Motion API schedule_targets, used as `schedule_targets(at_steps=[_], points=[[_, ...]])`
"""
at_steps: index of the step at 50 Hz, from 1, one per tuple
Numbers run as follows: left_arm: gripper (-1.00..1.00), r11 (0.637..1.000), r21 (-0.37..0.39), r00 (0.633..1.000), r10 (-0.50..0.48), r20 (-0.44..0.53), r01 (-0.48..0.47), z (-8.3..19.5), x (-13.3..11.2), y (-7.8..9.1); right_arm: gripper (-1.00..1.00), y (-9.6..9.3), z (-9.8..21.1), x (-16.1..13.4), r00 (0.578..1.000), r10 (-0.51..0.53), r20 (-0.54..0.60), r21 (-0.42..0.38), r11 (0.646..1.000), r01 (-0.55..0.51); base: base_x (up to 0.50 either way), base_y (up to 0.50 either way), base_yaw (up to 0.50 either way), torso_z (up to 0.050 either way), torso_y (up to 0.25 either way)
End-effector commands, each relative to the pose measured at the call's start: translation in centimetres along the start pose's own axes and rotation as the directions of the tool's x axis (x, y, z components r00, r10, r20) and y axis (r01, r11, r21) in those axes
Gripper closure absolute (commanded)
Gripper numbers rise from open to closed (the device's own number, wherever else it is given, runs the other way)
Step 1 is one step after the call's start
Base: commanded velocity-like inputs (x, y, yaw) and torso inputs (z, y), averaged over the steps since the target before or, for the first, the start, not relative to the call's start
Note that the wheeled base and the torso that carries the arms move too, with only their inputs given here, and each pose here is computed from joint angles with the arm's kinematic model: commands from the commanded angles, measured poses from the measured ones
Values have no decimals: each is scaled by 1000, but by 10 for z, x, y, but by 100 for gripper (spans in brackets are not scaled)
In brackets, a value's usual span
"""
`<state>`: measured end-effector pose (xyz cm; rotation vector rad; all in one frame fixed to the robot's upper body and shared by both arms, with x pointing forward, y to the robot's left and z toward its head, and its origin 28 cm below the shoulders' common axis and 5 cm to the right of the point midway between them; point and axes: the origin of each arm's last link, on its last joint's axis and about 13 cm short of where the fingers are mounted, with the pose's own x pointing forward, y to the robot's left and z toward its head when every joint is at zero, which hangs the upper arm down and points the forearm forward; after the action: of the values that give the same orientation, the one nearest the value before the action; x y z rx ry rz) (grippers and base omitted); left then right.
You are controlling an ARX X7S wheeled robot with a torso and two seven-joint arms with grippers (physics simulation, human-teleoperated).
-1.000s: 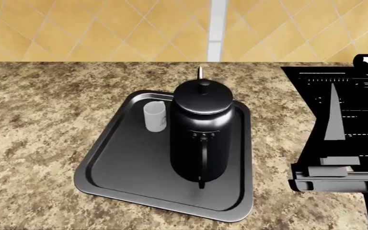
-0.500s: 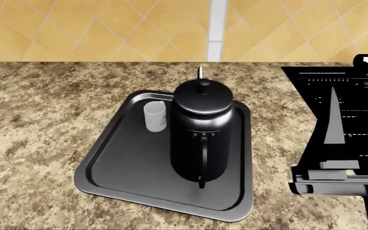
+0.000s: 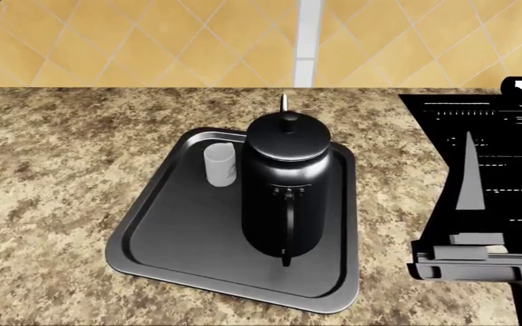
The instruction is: Pick the kettle from the counter and place it on the tray. Then pick the mug from the cabinet and place it on the tray. Then close the cabinet doors.
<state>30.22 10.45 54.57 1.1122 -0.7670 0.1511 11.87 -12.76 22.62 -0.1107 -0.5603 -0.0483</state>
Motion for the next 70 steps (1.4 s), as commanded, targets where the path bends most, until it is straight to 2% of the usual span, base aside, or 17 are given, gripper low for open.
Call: schedule_targets(at_steps=[1, 9, 13, 20, 33, 43, 48, 55, 58, 60, 61, 62, 63, 65, 66, 69, 70], points=[[-100, 956, 6, 949, -289, -126, 292, -43, -5, -67, -100, 0, 0, -1, 1000, -2, -3, -1, 1000, 2, 0, 0, 0, 0, 0], [-100, 939, 162, 951, -285, -121, 302, -52, -5, -80, -100, 1, -1, -1, 1000, -2, -6, -3, 1000, 2, 0, 0, 0, 0, 0], [-100, 911, 282, 954, -280, -109, 300, -57, -6, -86, -100, 1, -1, -2, 1000, -3, -8, -4, 1000, 3, 0, 0, 0, 0, 0], [-100, 869, 398, 955, -281, -96, 295, -62, -7, -97, -100, 1, -2, -3, 1000, -5, -13, -2, 1000, 5, 0, 0, 0, 0, 0], [-100, 824, 488, 956, -269, -114, 290, -73, -9, -105, -100, 2, -5, -4, 1000, -6, -23, -1, 1000, 6, 0, 0, 0, 0, 0], [-100, 766, 583, 962, -245, -125, 270, -79, -8, -106, -100, 3, -7, -4, 1000, -8, -29, -1, 1000, 8, 0, 0, 0, 0, 0], [-100, 715, 649, 964, -233, -128, 259, -84, -8, -107, -100, 2, -8, -5, 999, -8, -31, -1, 1000, 8, 0, 0, 0, 0, 0], [-100, 669, 700, 966, -222, -133, 250, -89, -8, -107, -100, 3, -9, -5, 999, -6, -34, -2, 1000, 6, 0, 0, 0, 0, 0], [-100, 663, 707, 967, -219, -134, 248, -91, -8, -107, -100, 3, -9, -5, 999, -5, -34, -2, 1000, 5, 0, 0, 0, 0, 0], [-100, 689, 688, 972, -202, -123, 230, -90, -6, -103, -100, 3, -9, -5, 999, -5, -33, -2, 1000, 5, 0, 0, 0, 0, 0], [-100, 734, 646, 977, -181, -116, 213, -88, -5, -98, -100, 3, -9, -5, 999, -6, -33, -1, 1000, 6, 0, 0, 0, 0, 0], [-100, 750, 632, 981, -166, -103, 193, -87, -3, -93, -100, 3, -8, -5, 999, -7, -32, -1, 1000, 7, 0, 0, 0, 0, 0], [-100, 797, 580, 985, -141, -95, 170, -85, -2, -87, -100, 3, -8, -5, 999, -7, -32, -1, 1000, 7, 0, 0, 0, 0, 0], [-100, 858, 498, 992, -98, -82, 126, -80, 2, -74, -100, 3, -8, -5, 1000, -7, -30, 0, 1000, 7, 0, 0, 0, 0, 0], [-100, 867, 487, 994, -81, -67, 104, -78, 4, -67, -100, 3, -7, -5, 1000, -6, -29, 0, 1000, 6, 0, 0, 0, 0, 0], [-100, 958, 285, 998, -6, -65, 24, -69, 9, -45, -100, 3, -6, -5, 1000, -3, -25, 0, 1000, 3, 0, 0, 0, 0, 0], [-100, 986, 168, 997, 26, -76, -13, -66, 10, -37, -100, 3, -6, -4, 1000, -2, -23, -1, 1000, 2, 0, 0, 0, 0, 0]])
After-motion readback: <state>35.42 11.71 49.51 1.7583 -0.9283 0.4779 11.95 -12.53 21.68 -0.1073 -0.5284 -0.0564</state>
